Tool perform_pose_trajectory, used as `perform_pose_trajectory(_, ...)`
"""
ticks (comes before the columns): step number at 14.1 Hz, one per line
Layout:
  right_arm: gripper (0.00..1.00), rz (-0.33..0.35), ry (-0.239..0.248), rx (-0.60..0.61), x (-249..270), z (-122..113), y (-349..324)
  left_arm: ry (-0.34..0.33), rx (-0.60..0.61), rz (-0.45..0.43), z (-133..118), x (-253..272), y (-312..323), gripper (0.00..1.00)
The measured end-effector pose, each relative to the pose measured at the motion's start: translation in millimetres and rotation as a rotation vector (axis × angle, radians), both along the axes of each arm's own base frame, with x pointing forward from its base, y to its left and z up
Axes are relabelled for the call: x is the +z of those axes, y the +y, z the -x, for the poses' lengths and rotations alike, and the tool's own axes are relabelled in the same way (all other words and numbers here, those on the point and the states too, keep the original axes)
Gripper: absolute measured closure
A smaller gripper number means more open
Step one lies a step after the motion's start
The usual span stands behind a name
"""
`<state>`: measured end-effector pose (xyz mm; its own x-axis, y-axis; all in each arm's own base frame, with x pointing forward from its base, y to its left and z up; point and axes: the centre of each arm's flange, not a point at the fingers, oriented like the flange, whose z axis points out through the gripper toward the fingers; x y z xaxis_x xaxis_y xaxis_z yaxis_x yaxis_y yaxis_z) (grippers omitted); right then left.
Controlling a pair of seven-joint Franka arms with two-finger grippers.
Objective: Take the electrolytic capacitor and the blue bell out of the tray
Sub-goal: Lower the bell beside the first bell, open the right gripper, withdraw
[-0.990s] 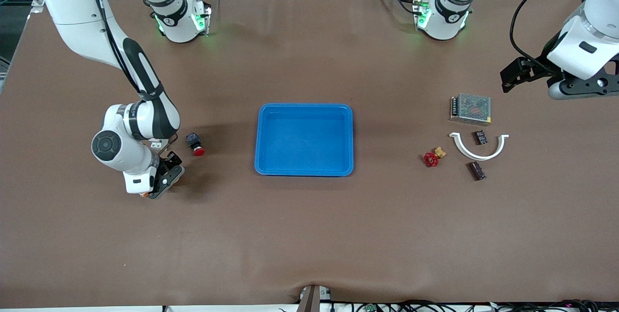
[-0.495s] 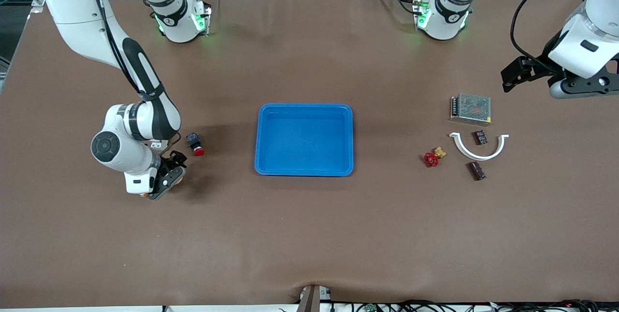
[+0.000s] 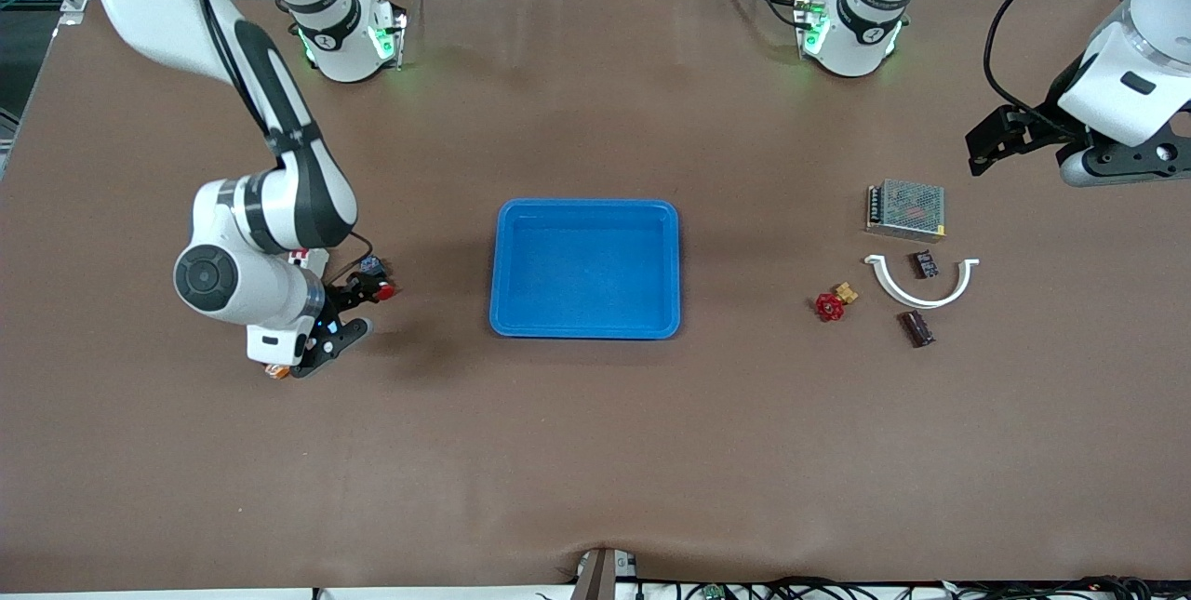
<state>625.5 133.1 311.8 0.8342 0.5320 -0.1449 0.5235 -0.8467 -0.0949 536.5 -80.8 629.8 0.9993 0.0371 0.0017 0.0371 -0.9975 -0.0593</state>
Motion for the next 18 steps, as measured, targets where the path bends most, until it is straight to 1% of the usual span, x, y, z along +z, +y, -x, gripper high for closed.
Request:
perform_pose_trajectory(2,0.00,0.077,0.033,-0.070,59,5,15,0.000,0.000,0.000,0,0,0,0.00)
perform_pose_trajectory(4,0.00,0.135,0.049,-0.150,119,9,30,0.000,0.000,0.000,0,0,0,0.00)
perform_pose_trajectory(6,0.00,0.160,0.055,-0.198,167,16,42,0.000,0.000,0.000,0,0,0,0.00)
perform_pose_trajectory(8,0.00,0.170,0.051,-0.235,208,27,48,0.000,0.000,0.000,0,0,0,0.00)
perform_pose_trajectory(9,0.00,0.170,0.042,-0.255,230,36,48,0.000,0.000,0.000,0,0,0,0.00)
perform_pose_trajectory(11,0.00,0.168,0.025,-0.280,276,63,47,0.000,0.001,0.000,0,0,1,0.00)
perform_pose_trajectory(14,0.00,0.151,-0.027,-0.305,338,105,32,0.000,0.002,0.000,0,0,1,0.00)
perform_pose_trajectory(16,0.00,0.131,-0.066,-0.331,366,132,12,0.001,0.002,0.000,0,0,1,0.00)
perform_pose_trajectory(18,0.00,0.109,-0.098,-0.375,385,153,-19,0.001,0.002,0.000,0,0,1,0.00)
